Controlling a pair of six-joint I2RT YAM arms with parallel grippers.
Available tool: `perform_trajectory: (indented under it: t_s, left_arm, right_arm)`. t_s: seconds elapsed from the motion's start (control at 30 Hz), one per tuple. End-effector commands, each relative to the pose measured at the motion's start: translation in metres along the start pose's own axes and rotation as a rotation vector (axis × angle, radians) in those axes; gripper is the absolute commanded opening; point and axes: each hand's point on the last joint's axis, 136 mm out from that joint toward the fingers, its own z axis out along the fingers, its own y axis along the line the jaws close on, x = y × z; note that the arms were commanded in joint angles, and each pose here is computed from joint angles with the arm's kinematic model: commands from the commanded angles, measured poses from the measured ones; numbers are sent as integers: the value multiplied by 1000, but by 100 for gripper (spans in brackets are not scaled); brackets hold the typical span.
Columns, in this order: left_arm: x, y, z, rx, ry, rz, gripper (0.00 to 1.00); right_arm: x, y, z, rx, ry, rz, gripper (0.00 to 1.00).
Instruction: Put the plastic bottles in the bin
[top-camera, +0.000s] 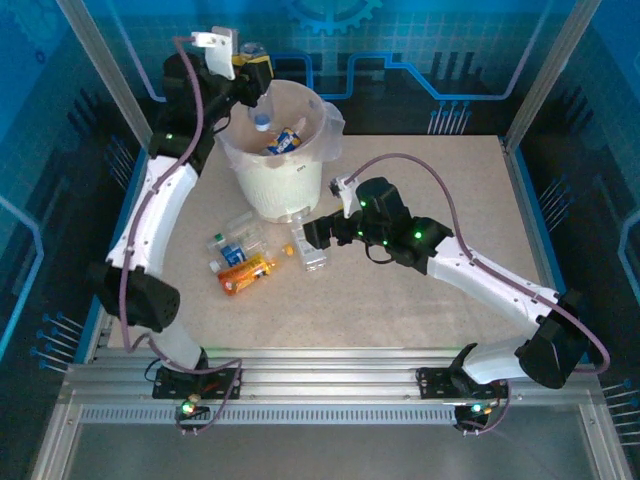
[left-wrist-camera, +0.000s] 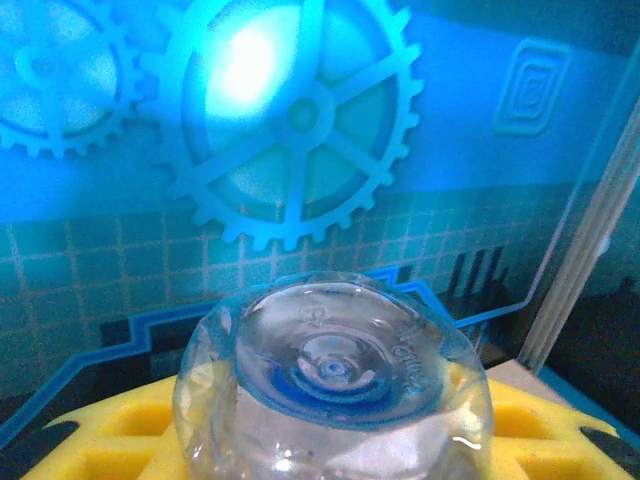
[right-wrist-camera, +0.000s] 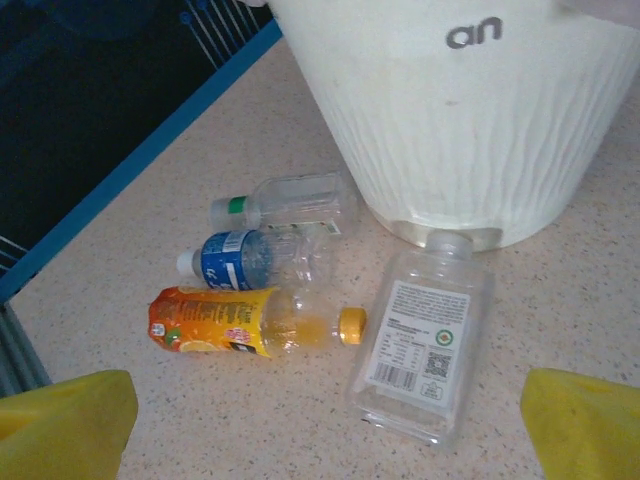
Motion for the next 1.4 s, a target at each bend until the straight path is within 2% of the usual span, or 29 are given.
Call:
perform_trajectory:
  t_s: [0.0,0.5,0.63,0.77,0.97,1.03,1.37]
  left_arm:
    - [9,13,9,-29,59,61,42]
    - [120,42,57,-21,363,119,51]
    - [140,45,62,-15,415,117,60]
    - [149,42,66,2,443,114,79]
    - [138,32,66,14,430,127,96]
    - [128,30,63,10,415,126,99]
    - [68,20,20,-68,305,74,99]
  right_arm:
    - [1,-12,0,64,4,37,100]
    - [6,-25,1,136,19,52,100]
    - [7,-30,-2,161,15,54,100]
    - [8,-33,-4,175,10,59,100]
    - [9,-34,-5,182,9,59,100]
    - [9,-34,-6,184,8,58,100]
    - [11,-43,-16,229,-6,49,100]
